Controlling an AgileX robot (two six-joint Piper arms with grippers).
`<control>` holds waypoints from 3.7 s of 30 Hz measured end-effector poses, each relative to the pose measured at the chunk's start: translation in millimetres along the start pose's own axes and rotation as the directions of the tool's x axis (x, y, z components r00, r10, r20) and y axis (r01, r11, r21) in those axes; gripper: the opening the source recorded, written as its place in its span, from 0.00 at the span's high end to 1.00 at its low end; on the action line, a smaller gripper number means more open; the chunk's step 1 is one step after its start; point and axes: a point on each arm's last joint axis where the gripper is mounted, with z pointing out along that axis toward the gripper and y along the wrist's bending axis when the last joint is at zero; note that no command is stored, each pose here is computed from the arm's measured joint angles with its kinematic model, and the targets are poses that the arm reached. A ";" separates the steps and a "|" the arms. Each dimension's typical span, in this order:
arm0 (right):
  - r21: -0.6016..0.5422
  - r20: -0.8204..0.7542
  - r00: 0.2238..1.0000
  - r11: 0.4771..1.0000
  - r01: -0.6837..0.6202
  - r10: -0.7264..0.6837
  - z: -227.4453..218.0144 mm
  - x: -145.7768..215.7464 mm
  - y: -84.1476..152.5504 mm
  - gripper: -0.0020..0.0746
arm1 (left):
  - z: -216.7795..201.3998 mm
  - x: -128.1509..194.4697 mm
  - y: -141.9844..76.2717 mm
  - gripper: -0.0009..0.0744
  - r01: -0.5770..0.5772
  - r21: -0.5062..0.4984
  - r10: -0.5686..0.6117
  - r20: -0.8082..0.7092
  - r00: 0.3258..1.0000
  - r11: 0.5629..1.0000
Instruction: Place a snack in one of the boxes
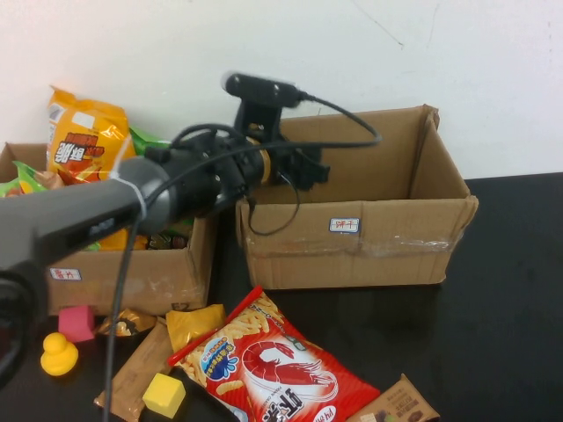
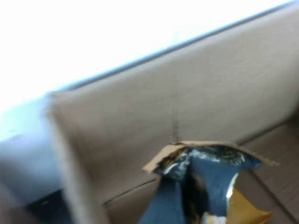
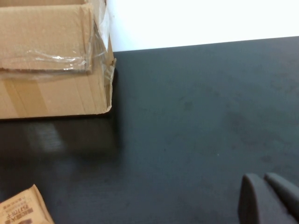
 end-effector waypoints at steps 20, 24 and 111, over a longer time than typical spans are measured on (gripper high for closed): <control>0.000 0.000 1.000 1.000 0.000 0.000 0.0 0.0 0.0 0.98 | -89.3 -25.3 9.9 0.99 -0.051 0.025 0.047 0.116 0.992 0.998; 0.000 0.000 1.000 1.000 0.000 0.000 0.0 0.0 0.0 0.98 | -127.6 -29.3 5.5 0.99 -0.075 0.026 0.071 0.151 0.986 0.997; 0.000 0.000 1.000 1.000 0.000 0.000 0.0 0.0 0.0 0.98 | -354.2 247.4 63.1 0.99 0.162 -0.422 -0.060 0.245 0.968 0.892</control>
